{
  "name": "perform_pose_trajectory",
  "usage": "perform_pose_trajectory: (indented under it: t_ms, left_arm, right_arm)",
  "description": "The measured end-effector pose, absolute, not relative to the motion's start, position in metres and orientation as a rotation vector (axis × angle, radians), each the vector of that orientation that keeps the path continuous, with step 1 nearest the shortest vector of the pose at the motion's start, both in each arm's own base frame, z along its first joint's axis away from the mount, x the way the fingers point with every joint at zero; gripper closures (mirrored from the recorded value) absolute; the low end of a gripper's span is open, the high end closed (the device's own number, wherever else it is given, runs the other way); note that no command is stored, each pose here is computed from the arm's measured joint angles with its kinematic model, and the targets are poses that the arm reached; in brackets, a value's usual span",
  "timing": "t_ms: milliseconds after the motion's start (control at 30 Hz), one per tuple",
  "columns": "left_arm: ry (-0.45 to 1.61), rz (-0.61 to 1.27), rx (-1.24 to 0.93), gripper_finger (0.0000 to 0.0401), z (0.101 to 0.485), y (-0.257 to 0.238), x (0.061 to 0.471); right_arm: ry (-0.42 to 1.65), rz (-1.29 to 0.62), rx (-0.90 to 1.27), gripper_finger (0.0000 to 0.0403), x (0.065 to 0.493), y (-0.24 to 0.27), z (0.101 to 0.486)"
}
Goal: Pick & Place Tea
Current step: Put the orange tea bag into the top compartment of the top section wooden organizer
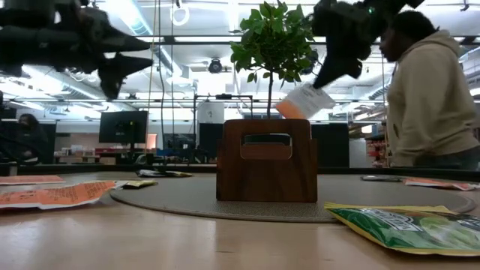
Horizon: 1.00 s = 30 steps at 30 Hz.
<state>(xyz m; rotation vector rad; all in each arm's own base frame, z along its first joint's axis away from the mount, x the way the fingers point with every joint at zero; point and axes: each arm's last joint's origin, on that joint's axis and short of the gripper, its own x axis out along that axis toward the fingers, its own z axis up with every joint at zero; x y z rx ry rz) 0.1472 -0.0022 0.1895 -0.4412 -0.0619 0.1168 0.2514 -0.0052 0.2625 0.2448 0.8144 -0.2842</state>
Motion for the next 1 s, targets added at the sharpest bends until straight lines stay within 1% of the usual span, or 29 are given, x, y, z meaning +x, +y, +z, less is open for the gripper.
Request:
perform_pose_trajectory:
  t_ms: [233, 367, 433, 600, 700, 833, 1000]
  left_arm:
    - [0.018, 0.102, -0.349, 0.0234, 0.212, -0.004, 0.187]
    - [0.056, 0.119, -0.341, 0.0233, 0.219, 0.000, 0.211]
    - [0.076, 0.121, -0.341, 0.0233, 0.220, 0.002, 0.223]
    - [0.127, 0.019, -0.345, 0.0233, 0.226, 0.004, 0.258]
    - [0.157, -0.011, -0.342, 0.0233, 0.225, 0.004, 0.278]
    - [0.176, -0.013, -0.337, 0.0233, 0.224, 0.008, 0.299]
    - [0.182, -0.021, -0.340, 0.0233, 0.224, 0.011, 0.317]
  right_arm:
    - [0.746, -0.207, 0.171, 0.0403, 0.257, 0.001, 0.270]
    - [0.732, -0.166, 0.137, 0.0403, 0.259, 0.005, 0.271]
    - [0.723, -0.148, 0.130, 0.0403, 0.259, 0.008, 0.272]
    - [0.699, -0.117, 0.111, 0.0403, 0.261, 0.015, 0.274]
    - [0.695, -0.101, 0.098, 0.0403, 0.261, 0.018, 0.274]
    - [0.695, -0.092, 0.095, 0.0403, 0.261, 0.020, 0.274]
    - [0.696, -0.079, 0.090, 0.0403, 0.260, 0.024, 0.274]
